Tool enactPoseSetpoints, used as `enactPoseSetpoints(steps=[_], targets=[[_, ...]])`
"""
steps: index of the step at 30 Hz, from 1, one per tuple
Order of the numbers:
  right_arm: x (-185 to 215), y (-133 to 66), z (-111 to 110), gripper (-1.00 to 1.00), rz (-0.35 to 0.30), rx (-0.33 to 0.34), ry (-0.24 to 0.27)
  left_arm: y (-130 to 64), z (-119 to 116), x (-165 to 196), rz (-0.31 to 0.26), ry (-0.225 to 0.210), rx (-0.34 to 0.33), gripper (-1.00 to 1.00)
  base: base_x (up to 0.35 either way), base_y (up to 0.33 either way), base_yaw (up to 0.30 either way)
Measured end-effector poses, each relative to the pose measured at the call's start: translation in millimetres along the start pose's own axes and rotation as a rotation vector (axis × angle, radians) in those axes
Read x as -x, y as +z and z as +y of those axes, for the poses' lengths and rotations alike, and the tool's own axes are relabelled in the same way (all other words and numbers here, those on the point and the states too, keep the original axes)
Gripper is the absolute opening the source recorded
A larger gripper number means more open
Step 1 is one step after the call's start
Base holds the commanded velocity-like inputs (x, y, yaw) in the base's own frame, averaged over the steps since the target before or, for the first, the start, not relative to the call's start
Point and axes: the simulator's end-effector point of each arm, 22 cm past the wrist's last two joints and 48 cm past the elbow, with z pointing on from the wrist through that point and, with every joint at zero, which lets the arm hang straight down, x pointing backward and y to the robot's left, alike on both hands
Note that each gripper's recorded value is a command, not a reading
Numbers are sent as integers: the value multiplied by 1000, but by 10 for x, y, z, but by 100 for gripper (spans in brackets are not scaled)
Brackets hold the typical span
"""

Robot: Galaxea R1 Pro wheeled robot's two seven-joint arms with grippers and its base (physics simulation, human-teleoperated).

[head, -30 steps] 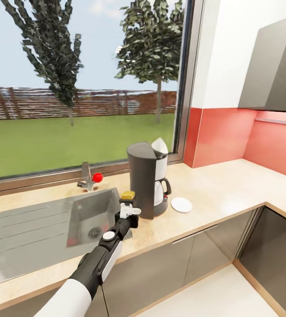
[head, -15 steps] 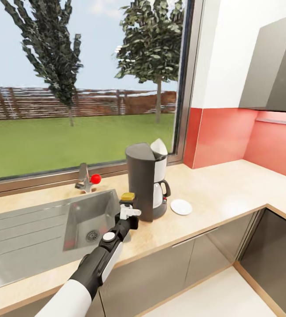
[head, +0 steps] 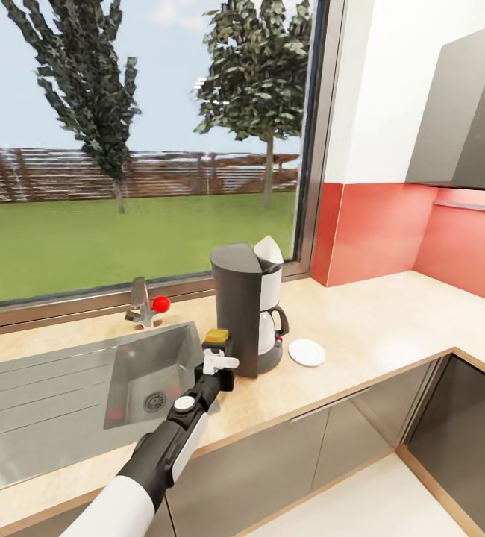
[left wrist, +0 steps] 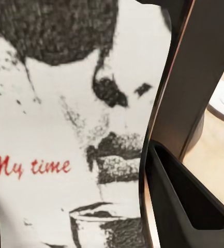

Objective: Set up a coffee station on the kitchen countertop: keep the coffee maker on the countertop, move the bottle of coffee from the kitchen shelf to the counter next to the coffee maker, place a paper coffee filter on top of the coffee maker, put the saucer next to the coffee maker with the coffee cup on the saucer, and place the electric kettle next to the coffee maker.

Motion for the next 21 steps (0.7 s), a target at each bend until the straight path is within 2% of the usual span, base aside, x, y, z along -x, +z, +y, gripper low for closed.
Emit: enactPoseSetpoints(steps=[5, 6, 21], targets=[[0, 0, 0, 100, 0, 0, 0, -1, -9, -26, 6, 1, -1, -100, 0, 0, 0], [0, 0, 0, 100, 0, 0, 0, -1, -11, -27, 6, 0, -1, 100, 0, 0, 0], [-7, 0, 0, 100, 1, 0, 0, -6, 3, -26, 2, 2, 1, 100, 0, 0, 0]])
